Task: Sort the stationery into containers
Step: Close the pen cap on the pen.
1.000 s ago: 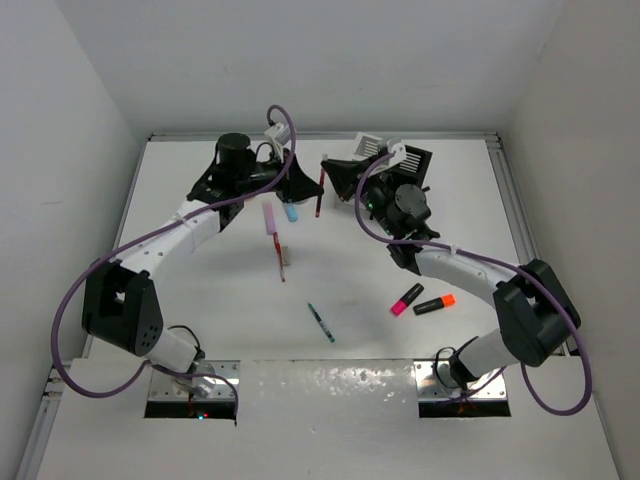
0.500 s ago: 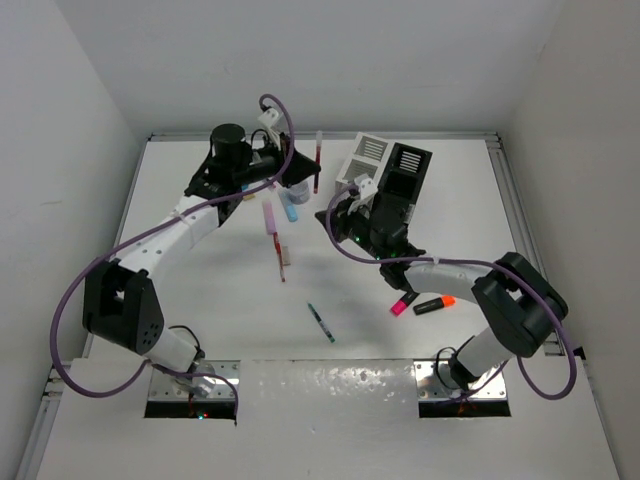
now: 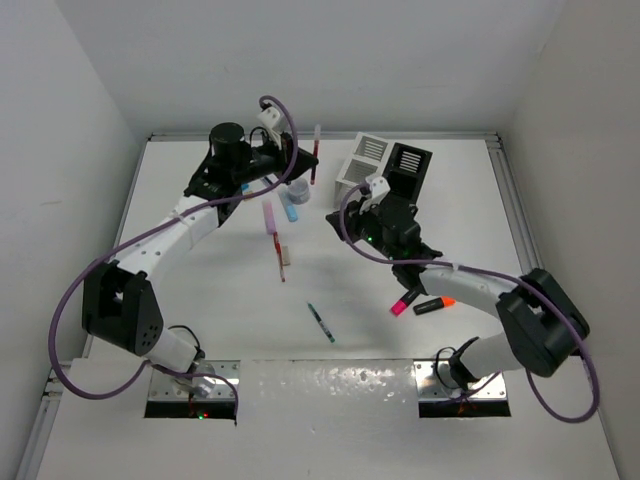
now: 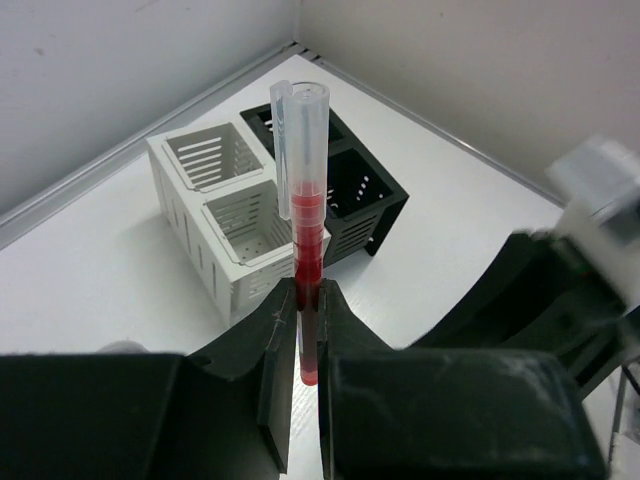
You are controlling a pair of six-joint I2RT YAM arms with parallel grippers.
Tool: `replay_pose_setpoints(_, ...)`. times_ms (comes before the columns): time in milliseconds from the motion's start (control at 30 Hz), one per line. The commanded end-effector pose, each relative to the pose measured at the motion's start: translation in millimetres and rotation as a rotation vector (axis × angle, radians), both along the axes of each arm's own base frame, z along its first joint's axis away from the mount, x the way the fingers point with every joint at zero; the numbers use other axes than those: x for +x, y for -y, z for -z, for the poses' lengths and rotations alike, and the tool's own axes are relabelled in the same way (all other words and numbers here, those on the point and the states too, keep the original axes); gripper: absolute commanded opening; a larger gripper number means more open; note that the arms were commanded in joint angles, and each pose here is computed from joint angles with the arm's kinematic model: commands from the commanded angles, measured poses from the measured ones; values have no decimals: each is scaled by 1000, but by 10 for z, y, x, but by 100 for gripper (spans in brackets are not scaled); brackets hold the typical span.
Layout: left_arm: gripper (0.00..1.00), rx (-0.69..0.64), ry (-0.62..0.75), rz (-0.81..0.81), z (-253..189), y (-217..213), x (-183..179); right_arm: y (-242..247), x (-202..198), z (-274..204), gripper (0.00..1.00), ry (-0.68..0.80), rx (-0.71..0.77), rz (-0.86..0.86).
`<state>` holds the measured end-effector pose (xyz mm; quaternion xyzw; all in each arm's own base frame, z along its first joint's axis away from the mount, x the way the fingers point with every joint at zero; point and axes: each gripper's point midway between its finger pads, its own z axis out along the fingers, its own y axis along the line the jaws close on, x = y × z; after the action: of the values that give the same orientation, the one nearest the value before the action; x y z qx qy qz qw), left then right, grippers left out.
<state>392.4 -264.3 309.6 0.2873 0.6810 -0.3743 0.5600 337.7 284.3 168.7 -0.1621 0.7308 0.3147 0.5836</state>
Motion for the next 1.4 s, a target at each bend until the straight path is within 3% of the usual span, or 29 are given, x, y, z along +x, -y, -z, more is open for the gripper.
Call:
replay_pose_setpoints(0, 0, 30, 123, -14, -215, -47, -51, 203, 75, -429, 28, 81, -36, 23)
replay_pose_setpoints(33, 0, 40, 121, -18, -179, -53, -52, 221, 127, -613, 35, 115, -45, 26)
replay_pose_setpoints(67, 0, 53, 118, -25, -132, -70, -49, 295, 166, -763, 50, 139, -43, 32)
replay_pose_setpoints(167, 0, 98, 133, -32, -38, -92, -48, 315, 256, -1144, 65, 184, -49, 4)
replay_pose_setpoints(200, 0, 115, 146, -28, -27, -85, -62, 302, 287, -1213, 64, 187, -44, -5)
replay_pose_setpoints(233, 0, 127, 144, -29, 8, -85, -65, 271, 311, -1456, 58, 216, -8, -13)
replay_pose_setpoints(267, 0, 138, 147, -33, 23, -88, -61, 274, 348, -1548, 44, 224, 11, -13)
replay_pose_setpoints(300, 0, 152, 153, -30, 37, -81, -76, 217, 384, -1747, 20, 256, 48, -29)
replay_pose_setpoints(333, 0, 157, 152, -30, 48, -78, -83, 197, 403, -1848, 17, 252, 91, -31)
replay_pose_setpoints(367, 0, 162, 153, -34, 60, -82, -83, 172, 421, -1924, 19, 260, 113, -37)
replay_pose_setpoints(400, 0, 165, 154, -30, 68, -70, -97, 137, 475, -2022, 42, 279, 141, -39)
replay_pose_setpoints(500, 0, 168, 154, -22, 69, -39, -133, 56, 564, -2110, 61, 285, 196, -48)
replay_pose_setpoints(767, 0, 166, 152, -13, 68, -6, -175, -160, 707, -1946, 62, 234, 218, -72)
replay_pose_setpoints(833, 0, 166, 153, -13, 68, -4, -181, -186, 729, -1910, 59, 224, 227, -70)
replay_pose_setpoints(933, 0, 168, 147, -8, 93, 8, -195, -211, 742, -1890, 45, 223, 248, -67)
replay_pose_setpoints(1100, 0, 154, 154, -2, 63, 49, -202, -292, 747, -1762, 2, 204, 254, -86)
replay_pose_setpoints(1233, 0, 108, 176, -56, -86, 44, -102, -347, 700, -1573, 0, 183, 254, -100)
replay_pose_setpoints(1367, 0, 68, 256, -121, -345, 4, 32, -379, 633, -1110, 0, 138, 163, -95)
